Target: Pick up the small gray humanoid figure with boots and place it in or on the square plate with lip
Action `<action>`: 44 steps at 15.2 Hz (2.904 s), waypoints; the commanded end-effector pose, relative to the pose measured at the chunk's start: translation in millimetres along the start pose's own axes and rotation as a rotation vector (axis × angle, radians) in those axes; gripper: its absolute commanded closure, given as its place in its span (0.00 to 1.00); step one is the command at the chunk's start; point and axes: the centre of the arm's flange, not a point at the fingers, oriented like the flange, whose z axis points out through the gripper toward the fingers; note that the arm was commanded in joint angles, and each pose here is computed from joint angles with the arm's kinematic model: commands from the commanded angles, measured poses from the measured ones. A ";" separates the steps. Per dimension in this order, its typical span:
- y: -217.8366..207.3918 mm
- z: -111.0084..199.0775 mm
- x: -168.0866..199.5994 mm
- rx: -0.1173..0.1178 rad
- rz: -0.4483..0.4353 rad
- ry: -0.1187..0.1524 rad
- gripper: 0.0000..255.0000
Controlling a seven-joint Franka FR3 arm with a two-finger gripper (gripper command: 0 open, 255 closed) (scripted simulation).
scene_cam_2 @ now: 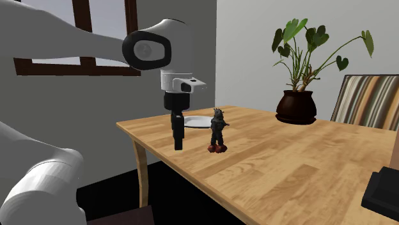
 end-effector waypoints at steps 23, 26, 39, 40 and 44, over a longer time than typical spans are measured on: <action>16.0 -26.7 73.7 0.084 -0.393 0.299 0.00; 16.0 -26.7 73.7 0.084 -0.393 0.299 0.00; 14.9 -42.5 73.5 0.084 -0.393 0.299 1.00; 14.5 -47.7 73.4 0.084 -0.393 0.299 1.00; 13.0 -68.8 73.1 0.084 -0.393 0.299 1.00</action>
